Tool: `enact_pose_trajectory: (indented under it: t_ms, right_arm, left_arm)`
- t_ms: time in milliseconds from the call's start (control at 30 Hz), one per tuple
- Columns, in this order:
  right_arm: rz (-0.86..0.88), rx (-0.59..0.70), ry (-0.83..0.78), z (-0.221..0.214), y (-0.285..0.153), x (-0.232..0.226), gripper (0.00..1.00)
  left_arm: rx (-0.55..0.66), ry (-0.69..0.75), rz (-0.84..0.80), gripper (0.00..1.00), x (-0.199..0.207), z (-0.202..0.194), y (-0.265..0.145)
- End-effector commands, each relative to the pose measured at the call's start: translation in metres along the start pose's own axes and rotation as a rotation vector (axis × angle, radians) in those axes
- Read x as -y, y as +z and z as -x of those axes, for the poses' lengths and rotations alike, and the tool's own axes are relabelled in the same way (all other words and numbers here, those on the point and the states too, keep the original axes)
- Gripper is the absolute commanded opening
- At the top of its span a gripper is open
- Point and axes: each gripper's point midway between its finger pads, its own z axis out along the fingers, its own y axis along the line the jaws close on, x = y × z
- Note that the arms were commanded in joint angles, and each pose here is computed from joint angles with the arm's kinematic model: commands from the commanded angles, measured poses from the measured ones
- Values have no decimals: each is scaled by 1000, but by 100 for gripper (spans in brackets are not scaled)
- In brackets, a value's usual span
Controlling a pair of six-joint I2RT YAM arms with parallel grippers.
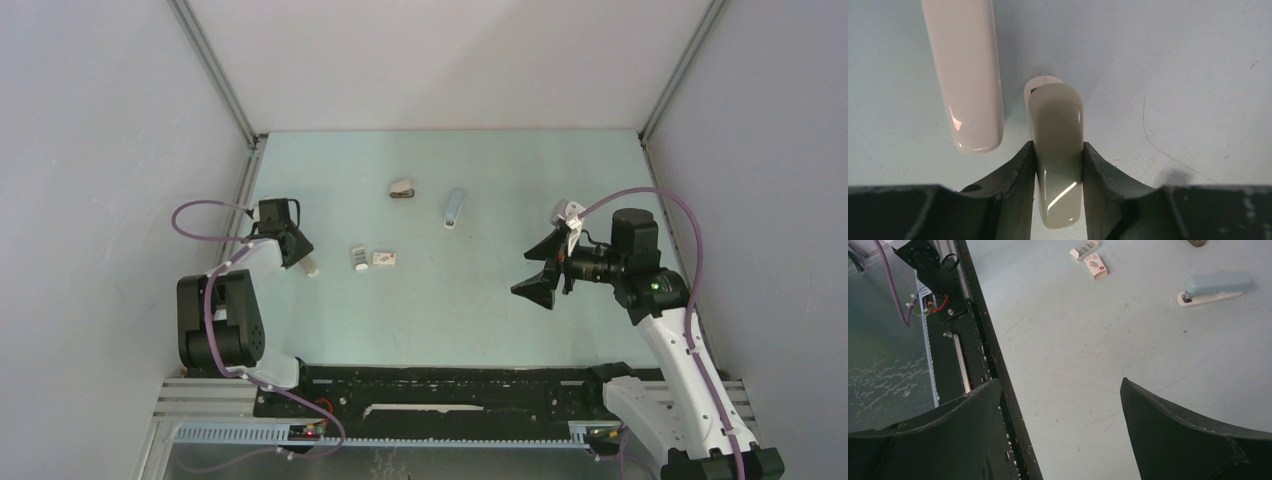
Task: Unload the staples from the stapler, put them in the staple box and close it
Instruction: Pick up the stapler from the center of the board, then place the stapler at the center of the board.
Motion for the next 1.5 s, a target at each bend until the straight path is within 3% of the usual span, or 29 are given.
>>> enact_pose_trajectory:
  t_ms: [0, 467, 1033, 1233, 1467]
  right_arm:
    - [3, 15, -42, 4, -1, -2, 100]
    - [5, 18, -46, 5, -1, -4, 100]
    - [8, 18, -44, 5, -1, -4, 100]
    - [6, 15, -39, 4, -1, -3, 100]
    - [-1, 14, -40, 3, -2, 0, 100]
  left_arm:
    - [52, 3, -54, 12, 13, 21, -12]
    - [33, 84, -99, 1, 25, -16, -22]
    - [58, 165, -274, 0, 58, -57, -67]
    - [97, 221, -430, 0, 89, -69, -107]
    - [162, 456, -803, 0, 153, -94, -169]
